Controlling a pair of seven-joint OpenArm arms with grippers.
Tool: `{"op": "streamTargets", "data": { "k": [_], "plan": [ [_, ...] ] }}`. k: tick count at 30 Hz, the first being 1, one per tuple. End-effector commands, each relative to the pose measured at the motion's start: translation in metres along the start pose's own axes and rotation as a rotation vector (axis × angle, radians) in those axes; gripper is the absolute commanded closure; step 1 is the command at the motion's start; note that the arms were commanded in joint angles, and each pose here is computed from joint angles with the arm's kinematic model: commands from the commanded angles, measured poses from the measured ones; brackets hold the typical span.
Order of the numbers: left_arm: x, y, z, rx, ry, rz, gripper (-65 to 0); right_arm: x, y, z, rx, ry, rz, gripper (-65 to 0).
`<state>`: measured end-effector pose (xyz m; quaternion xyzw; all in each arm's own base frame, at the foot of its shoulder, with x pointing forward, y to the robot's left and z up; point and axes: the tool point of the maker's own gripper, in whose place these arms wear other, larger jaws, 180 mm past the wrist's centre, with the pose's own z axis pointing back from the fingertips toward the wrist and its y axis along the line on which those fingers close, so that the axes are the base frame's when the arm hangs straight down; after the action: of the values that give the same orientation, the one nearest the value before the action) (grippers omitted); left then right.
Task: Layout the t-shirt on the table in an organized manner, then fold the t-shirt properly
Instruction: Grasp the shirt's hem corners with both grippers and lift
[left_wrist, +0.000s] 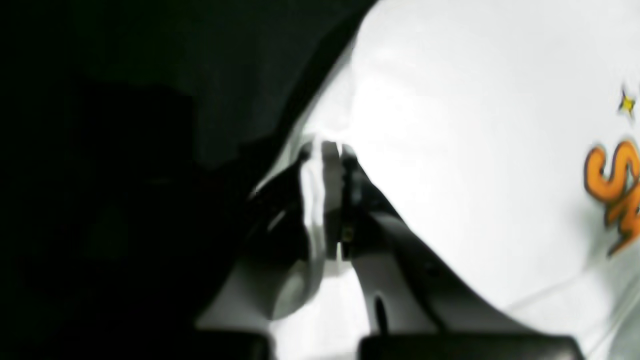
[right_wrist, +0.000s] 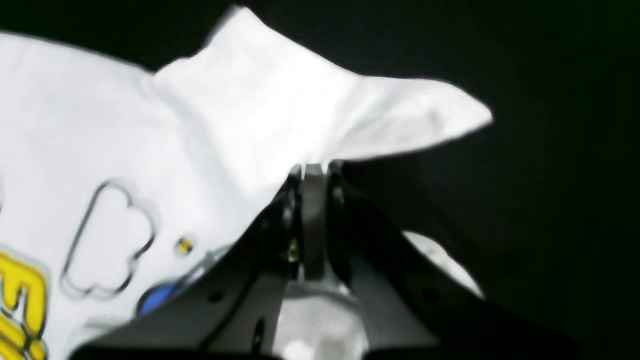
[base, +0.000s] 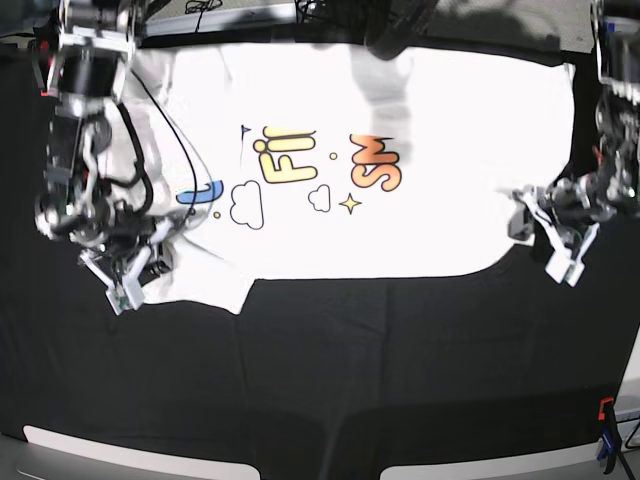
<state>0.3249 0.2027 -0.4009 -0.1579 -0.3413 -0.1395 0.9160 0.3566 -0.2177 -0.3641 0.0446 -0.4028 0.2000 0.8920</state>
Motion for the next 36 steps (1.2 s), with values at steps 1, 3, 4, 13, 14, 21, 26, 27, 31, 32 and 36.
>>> {"op": "streamTargets", "data": {
  "k": [1,3,4,13,14,21,26,27,31,32,36],
  "plan": [
    [0.02,0.002,0.01,0.023,-0.057,-0.038,0.0,0.015,0.0,0.011,-0.007,-0.054,0.038,0.0],
    [0.017,-0.005,0.017,0.059,-0.058,-0.069,0.0,0.009,0.014,0.026,-0.006,-0.054,0.082,0.0],
    [0.017,-0.009,0.022,0.075,-0.062,-0.084,0.0,0.005,0.022,0.033,-0.004,-0.052,0.101,0.0],
    [0.0,-0.037,0.054,0.192,-0.033,-0.248,0.0,-0.019,0.074,0.085,0.031,-0.031,0.219,0.0],
    [-0.004,-0.038,0.057,0.202,-0.024,-0.259,0.0,-0.022,0.078,0.089,0.036,-0.023,0.224,0.0],
    [-0.03,-0.048,0.066,0.188,0.035,-0.277,0.0,-0.059,0.087,0.102,0.034,0.089,0.252,0.0],
    [-0.037,-0.036,0.073,0.21,0.085,-0.314,0.0,-0.075,0.079,0.111,0.015,0.133,0.239,0.0],
    [-0.038,-0.034,0.075,0.215,0.095,-0.321,0.0,-0.077,0.075,0.114,0.006,0.14,0.238,0.0],
    [-0.037,-0.027,0.079,0.228,0.113,-0.345,0.0,-0.079,0.056,0.122,-0.049,0.149,0.224,0.0],
    [-0.038,-0.026,0.079,0.228,0.114,-0.347,0.0,-0.079,0.052,0.124,-0.059,0.148,0.219,0.0],
    [-0.04,-0.026,0.079,0.229,0.125,-0.345,0.0,-0.076,0.048,0.127,-0.061,0.124,0.184,0.0]
  ]
}}
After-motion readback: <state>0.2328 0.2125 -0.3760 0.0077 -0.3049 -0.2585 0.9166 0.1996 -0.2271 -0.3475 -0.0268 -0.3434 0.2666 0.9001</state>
